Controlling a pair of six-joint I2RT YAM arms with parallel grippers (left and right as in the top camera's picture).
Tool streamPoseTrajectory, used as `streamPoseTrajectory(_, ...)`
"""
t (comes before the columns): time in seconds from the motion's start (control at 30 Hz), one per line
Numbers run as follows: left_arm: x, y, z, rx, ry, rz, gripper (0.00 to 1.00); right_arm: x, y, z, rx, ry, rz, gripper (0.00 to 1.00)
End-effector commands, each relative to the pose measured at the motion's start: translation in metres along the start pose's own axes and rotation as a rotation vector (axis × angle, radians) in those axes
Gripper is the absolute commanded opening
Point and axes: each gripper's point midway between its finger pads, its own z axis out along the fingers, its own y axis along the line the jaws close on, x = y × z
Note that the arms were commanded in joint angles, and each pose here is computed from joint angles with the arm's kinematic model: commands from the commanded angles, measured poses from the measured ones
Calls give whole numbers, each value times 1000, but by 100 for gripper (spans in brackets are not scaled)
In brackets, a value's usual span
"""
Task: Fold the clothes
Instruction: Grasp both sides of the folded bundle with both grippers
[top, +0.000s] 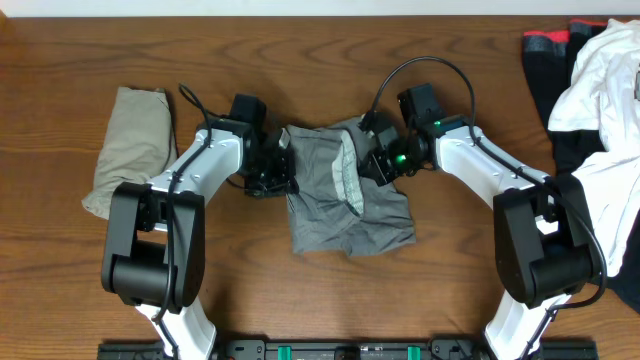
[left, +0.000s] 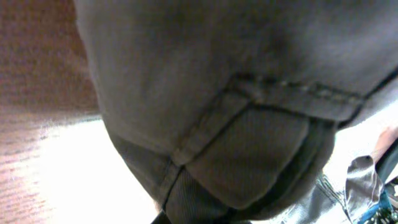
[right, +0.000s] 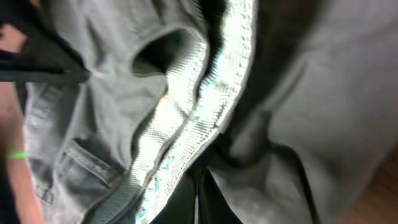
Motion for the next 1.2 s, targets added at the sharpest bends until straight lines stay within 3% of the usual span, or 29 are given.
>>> streamPoseTrajectory(0.0, -1, -10, -14, 30, -23, 21, 7, -13, 12, -11, -58, -47, -90, 3)
streamPoseTrajectory(0.7, 0, -52, -63, 76, -165, 119, 6, 25, -19, 29, 32, 107, -26, 2)
streamPoseTrajectory(1.17, 15, -35, -46, -251, -235, -153, 6, 31, -23, 28, 59, 131, 2, 2)
